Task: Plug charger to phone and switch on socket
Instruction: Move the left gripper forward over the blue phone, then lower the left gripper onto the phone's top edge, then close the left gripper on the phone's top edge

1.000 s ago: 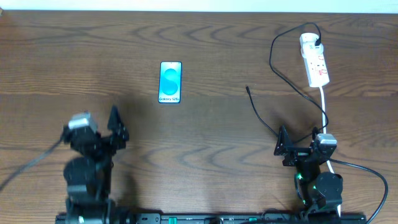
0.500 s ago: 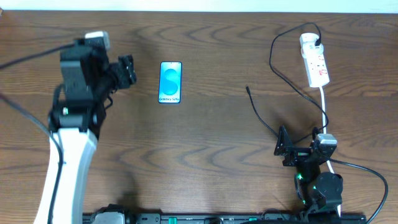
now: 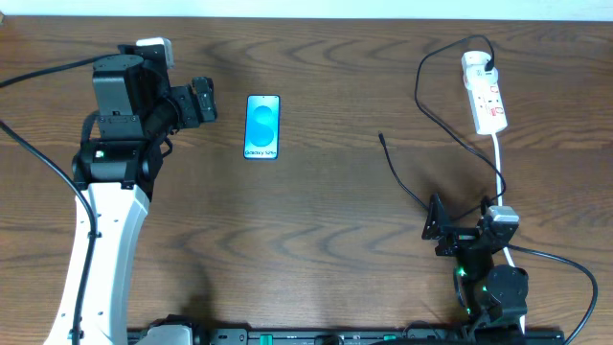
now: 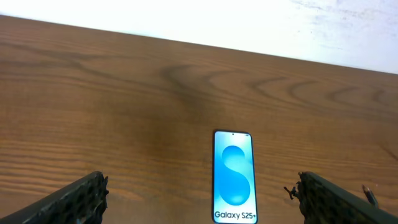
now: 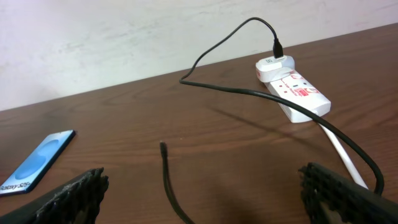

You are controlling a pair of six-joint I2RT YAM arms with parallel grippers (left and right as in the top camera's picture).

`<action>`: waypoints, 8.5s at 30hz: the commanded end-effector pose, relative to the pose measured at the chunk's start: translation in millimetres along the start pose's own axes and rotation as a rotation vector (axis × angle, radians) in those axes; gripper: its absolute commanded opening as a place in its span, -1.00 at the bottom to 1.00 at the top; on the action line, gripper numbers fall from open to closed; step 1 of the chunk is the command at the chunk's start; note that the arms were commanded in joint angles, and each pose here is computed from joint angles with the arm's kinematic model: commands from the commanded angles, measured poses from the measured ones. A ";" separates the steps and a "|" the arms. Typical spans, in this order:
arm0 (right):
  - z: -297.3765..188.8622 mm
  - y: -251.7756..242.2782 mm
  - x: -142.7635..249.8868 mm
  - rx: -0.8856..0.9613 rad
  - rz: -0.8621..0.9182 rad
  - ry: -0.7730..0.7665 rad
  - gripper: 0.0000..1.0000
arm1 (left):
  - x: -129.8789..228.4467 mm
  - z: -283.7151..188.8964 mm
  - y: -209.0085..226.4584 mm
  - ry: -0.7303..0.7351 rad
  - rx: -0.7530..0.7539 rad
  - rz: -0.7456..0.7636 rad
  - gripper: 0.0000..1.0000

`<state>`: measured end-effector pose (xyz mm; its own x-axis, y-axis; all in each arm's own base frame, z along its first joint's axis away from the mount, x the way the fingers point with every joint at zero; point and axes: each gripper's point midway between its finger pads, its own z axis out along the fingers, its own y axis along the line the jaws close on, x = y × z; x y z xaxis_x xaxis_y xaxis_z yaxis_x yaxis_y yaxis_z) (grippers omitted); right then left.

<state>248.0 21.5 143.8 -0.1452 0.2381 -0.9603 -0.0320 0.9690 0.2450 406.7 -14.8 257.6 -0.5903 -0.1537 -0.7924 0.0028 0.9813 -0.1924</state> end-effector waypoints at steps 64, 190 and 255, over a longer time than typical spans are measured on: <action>-0.2 -0.6 0.3 0.005 -0.013 -0.002 0.99 | 76.4 148.8 -58.8 0.595 -0.089 0.084 0.96; -0.2 -0.6 0.3 0.005 -0.013 -0.002 0.99 | 173.6 212.3 -60.0 0.778 -0.097 0.136 0.96; -0.2 -0.6 0.3 0.005 -0.013 -0.002 0.99 | 198.2 217.7 -52.7 0.838 -0.113 0.137 0.98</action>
<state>248.0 21.5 143.7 -0.1455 0.2380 -0.9603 -0.0319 0.9690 0.2450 473.7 -124.3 2.2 -0.9872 0.0522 -0.1507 0.0593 0.9973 -0.0433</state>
